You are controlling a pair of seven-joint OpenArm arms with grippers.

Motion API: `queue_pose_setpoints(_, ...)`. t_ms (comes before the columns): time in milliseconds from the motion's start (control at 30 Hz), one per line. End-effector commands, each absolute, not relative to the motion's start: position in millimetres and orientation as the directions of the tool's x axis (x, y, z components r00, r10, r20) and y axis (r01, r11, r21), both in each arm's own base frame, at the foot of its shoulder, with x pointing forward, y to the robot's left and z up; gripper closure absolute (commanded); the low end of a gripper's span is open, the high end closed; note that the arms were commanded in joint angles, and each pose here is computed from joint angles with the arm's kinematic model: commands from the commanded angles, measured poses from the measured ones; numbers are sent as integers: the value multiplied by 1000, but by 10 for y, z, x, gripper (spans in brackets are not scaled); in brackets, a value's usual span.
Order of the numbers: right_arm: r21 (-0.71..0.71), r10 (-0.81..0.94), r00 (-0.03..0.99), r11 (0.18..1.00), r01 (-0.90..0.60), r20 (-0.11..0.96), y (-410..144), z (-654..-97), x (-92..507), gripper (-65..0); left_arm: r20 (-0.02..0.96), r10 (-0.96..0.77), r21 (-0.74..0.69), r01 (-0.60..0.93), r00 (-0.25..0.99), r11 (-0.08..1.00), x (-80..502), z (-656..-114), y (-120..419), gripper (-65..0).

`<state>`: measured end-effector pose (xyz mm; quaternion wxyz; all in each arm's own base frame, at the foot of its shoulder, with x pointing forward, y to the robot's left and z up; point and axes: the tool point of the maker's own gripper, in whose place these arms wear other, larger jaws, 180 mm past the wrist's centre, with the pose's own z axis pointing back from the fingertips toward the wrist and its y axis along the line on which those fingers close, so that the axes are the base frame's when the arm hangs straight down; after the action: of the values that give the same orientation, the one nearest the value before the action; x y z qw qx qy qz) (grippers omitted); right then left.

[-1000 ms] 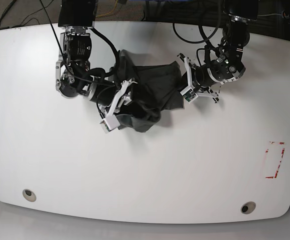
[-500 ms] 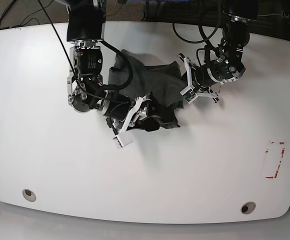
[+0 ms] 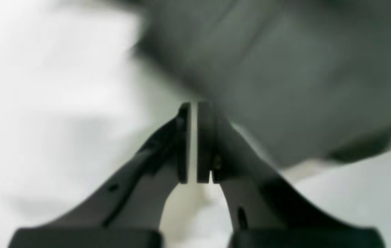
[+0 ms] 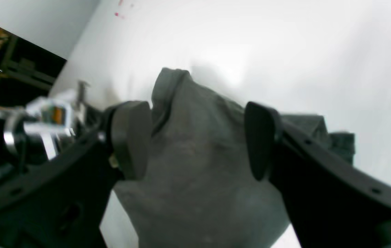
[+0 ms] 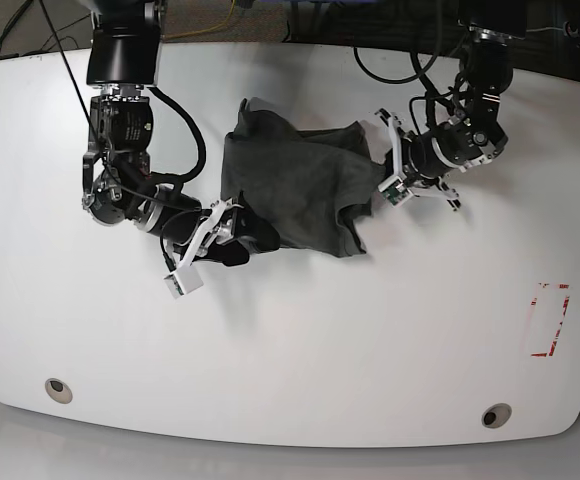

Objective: Layout the t-shirt on the table in an organized manner, then fold the t-shirt properly
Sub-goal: 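Grasp the other end with the right gripper and fold it toward the left gripper, then grasp the folded bundle's sides with both grippers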

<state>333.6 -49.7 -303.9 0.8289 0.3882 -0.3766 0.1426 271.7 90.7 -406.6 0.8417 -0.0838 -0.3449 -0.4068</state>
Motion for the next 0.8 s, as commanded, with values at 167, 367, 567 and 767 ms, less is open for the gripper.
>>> queue_pose_setpoints(167, 494, -46, 638, 678, -545, 768, -686, -2929, 3391, -406, 671, -629, 274, 656, 393, 703, 3005, -3691, 1296, -22)
queue_pose_setpoints(367, 436, 10, 639, 722, -537, 769, -771, -3030, 3396, -388, 686, -622, 364, 561, 379, 743, 3314, -3383, 1621, -22)
queue_pose_setpoints(567, 364, 61, 627, 769, -525, 777, -839, -3117, 3448, -270, 767, -552, 371, 474, 329, 798, 3520, -3014, 1579, -22)
queue_pose_setpoints(767, 296, 88, 571, 785, -544, 816, -742, -3080, 3566, -105, 798, -543, 353, 529, 260, 772, 3539, -2920, 1146, -21)
